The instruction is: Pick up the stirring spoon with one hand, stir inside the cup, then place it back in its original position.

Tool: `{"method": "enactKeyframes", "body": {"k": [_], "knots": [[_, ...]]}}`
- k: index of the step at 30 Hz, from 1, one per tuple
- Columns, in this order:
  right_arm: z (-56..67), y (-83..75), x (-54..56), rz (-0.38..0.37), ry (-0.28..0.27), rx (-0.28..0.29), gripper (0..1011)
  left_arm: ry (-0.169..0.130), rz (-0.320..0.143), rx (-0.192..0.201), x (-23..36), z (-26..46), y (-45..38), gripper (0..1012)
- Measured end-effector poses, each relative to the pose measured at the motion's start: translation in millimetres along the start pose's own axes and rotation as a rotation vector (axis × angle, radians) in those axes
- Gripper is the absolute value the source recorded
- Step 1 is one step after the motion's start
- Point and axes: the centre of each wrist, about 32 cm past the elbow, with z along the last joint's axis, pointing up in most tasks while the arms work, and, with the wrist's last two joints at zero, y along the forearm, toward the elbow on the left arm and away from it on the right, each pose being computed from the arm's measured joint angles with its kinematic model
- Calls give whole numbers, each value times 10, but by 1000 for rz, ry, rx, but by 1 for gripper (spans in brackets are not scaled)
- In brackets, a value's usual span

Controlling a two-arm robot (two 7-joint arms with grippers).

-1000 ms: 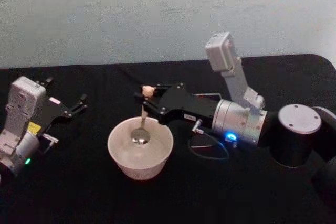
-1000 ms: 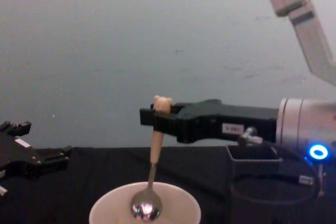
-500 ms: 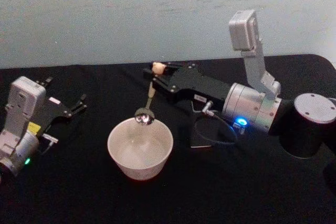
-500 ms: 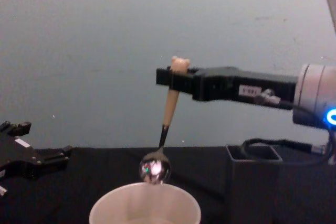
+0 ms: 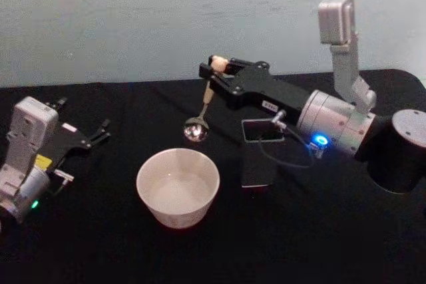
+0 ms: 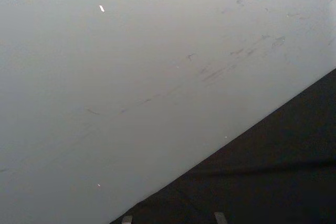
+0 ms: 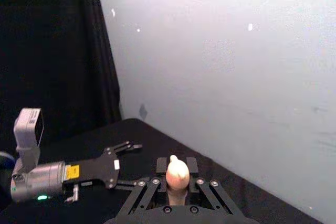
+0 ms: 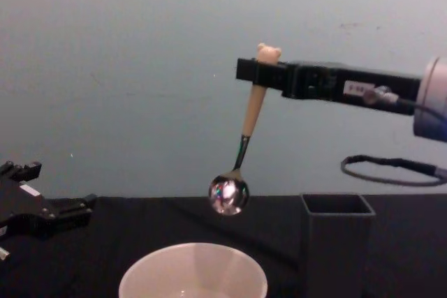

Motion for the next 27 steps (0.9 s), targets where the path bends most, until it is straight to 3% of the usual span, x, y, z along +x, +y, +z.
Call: {"method": "enactKeyframes", "body": {"k": [10,27], "knots": [[108,-138,41,-31,34,38,215,0,0,0,0,0,0,1002],[150,-375,129,-55,67,59,215,0,0,0,0,0,0,1002]]}}
